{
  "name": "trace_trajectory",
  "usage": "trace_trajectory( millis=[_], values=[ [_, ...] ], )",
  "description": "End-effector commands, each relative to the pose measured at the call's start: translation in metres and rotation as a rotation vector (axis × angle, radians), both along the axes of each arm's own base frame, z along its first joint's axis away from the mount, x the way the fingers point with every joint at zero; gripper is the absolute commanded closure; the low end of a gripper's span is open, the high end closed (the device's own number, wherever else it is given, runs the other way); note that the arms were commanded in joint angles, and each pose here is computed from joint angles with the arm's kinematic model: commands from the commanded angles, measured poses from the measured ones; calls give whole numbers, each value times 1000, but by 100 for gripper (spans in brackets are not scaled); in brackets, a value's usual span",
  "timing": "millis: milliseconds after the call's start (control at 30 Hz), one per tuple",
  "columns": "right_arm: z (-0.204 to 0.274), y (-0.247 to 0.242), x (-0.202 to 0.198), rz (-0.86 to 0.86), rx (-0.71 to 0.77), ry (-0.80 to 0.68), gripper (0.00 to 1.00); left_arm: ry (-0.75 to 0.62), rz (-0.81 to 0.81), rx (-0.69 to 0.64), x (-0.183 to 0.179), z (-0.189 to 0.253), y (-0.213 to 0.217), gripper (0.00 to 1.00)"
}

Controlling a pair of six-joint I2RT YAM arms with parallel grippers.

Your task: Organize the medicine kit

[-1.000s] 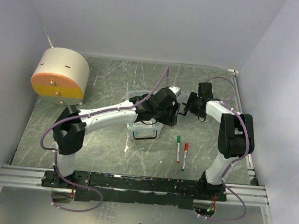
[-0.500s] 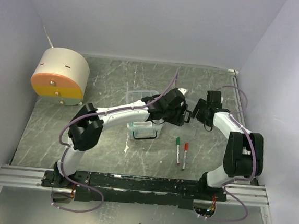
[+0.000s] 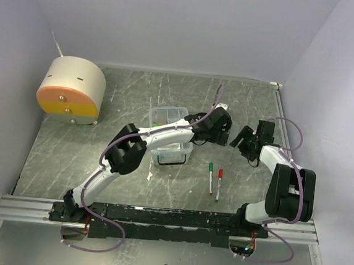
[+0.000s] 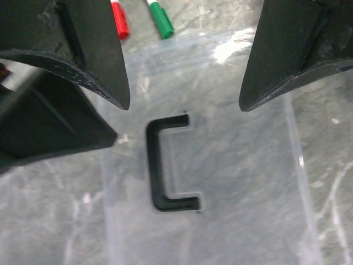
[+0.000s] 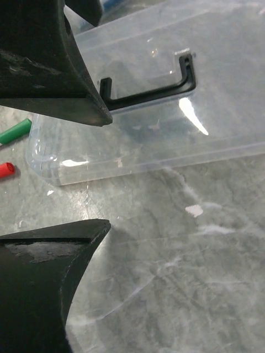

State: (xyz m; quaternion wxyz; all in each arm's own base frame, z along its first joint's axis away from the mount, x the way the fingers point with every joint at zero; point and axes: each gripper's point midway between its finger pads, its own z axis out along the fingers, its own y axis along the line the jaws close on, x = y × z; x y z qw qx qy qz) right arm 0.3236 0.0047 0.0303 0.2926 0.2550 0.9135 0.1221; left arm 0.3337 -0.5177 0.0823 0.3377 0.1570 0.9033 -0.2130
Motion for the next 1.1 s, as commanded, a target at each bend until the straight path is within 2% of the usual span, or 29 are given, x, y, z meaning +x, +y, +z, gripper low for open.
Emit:
trace_trajectory(
  millis=[0, 233, 400, 533, 767, 900, 1067],
  values=[
    [10, 7, 13, 48, 27, -68, 31, -42, 125, 68, 32, -4, 27, 6],
    [11, 20, 23, 109, 81, -100, 31, -18, 132, 98, 46, -18, 40, 4],
    [3, 26, 28, 137, 104, -84, 31, 44, 126, 96, 46, -37, 43, 7],
    [-7, 32, 29, 146, 119, -54, 35, 86, 102, 98, 42, -51, 41, 13],
    [-11, 41, 32, 153, 110, -42, 43, 155, 11, 68, 27, -60, 30, 33],
    [-5, 42, 32, 136, 117, -71, 49, 159, -71, -16, 17, -43, 16, 41],
    [14, 37, 33, 93, 102, -142, 57, 143, -156, -79, 6, -15, 4, 44]
  ],
)
